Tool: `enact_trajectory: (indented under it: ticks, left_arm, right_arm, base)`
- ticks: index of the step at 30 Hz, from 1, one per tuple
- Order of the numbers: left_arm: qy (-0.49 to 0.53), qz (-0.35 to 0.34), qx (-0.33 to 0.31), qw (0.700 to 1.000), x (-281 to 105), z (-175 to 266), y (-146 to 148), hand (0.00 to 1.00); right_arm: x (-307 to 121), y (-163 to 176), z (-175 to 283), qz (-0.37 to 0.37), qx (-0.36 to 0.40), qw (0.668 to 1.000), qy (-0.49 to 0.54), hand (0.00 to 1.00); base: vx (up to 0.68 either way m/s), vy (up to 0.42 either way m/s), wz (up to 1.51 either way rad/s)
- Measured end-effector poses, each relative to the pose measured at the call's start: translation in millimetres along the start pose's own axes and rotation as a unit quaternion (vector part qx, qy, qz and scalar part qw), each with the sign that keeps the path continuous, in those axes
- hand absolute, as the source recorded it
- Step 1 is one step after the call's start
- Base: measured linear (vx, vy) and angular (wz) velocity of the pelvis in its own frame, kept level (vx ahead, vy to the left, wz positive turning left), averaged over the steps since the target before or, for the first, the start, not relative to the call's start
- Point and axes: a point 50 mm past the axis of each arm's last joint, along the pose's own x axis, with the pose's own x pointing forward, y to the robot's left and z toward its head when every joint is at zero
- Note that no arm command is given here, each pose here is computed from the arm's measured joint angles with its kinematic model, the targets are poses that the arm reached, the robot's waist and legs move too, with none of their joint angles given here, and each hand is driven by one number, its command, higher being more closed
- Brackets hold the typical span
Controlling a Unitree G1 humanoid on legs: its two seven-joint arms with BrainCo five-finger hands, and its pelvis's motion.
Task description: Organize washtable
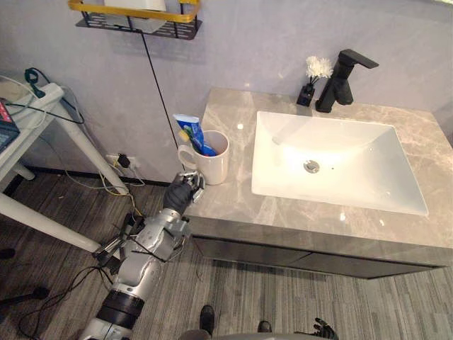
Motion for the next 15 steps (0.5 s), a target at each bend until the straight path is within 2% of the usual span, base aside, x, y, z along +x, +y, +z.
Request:
enact_trajectory:
  ticks: [15]
  left_arm:
    - [-0.024,0.024,0.034,0.999,14.5,21.3,15.1,1.0]
  right_arm:
    - [-1.9,3.5,20.0,0.015,-0.023,0.998,-0.053,0.0]
  base:
    - [-0.03,0.006,-0.09]
